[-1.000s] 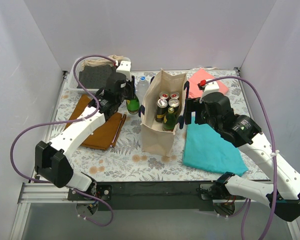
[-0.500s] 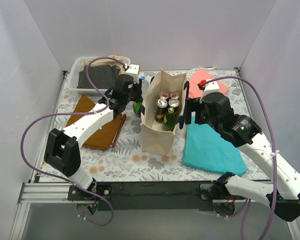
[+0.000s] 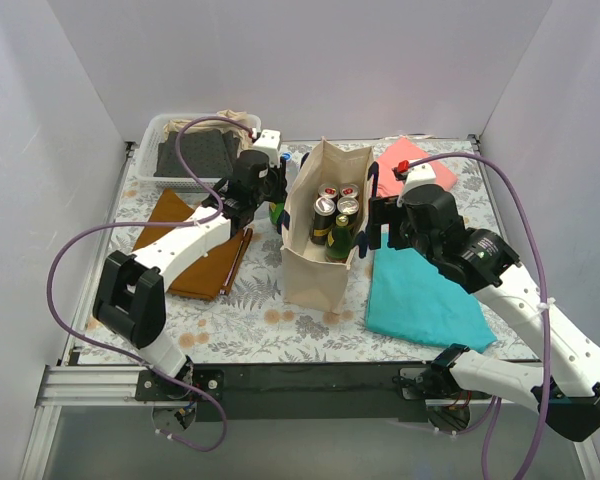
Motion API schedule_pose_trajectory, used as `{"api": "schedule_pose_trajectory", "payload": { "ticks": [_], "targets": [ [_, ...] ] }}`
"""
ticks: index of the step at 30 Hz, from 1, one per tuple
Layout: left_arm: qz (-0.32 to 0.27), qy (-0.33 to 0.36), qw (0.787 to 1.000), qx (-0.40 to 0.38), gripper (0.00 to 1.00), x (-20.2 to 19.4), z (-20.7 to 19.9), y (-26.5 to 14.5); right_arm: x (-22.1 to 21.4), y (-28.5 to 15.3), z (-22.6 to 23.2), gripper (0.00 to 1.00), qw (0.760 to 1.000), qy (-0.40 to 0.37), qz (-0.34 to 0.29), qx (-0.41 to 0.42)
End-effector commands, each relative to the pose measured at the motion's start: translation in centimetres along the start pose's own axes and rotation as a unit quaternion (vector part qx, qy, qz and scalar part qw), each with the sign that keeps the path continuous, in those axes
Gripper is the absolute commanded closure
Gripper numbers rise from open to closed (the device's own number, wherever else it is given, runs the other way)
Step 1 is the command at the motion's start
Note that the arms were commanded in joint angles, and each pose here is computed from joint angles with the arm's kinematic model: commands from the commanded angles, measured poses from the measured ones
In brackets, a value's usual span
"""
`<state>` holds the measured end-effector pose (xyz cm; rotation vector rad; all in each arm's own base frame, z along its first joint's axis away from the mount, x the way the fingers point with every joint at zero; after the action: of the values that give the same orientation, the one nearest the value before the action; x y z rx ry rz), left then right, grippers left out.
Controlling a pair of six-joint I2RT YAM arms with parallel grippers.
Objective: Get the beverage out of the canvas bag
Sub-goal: Place the drink at the center of the board.
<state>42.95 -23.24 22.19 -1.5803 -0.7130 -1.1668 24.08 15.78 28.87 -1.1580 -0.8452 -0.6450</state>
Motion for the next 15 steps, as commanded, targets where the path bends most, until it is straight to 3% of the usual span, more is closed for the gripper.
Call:
{"api": "schedule_pose_trajectory", "payload": {
  "ticks": [1, 15],
  "targets": [
    [-0.097, -0.018, 0.995, -0.006, 1.0, 5.6, -0.2, -0.6, 0.5, 0.3, 0.2, 0.09, 1.0, 0.006, -0.013, 0.004],
    [-0.083, -0.015, 0.996, -0.01, 1.0, 4.3, -0.3, 0.1, 0.3, 0.2, 0.1, 0.09, 1.0, 0.008, -0.014, 0.005]
  ]
}}
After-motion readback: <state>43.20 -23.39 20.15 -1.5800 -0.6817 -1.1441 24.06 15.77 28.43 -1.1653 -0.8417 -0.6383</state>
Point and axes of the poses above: each gripper's point midway between its finger pads, its own y axis out along the fingers, its own z axis along the line the jaws close on, x = y × z, the point moved 1 cm from there along -y, back along the fingers, and after that the axes turned 5 degrees about y, right-handed, at the moved point
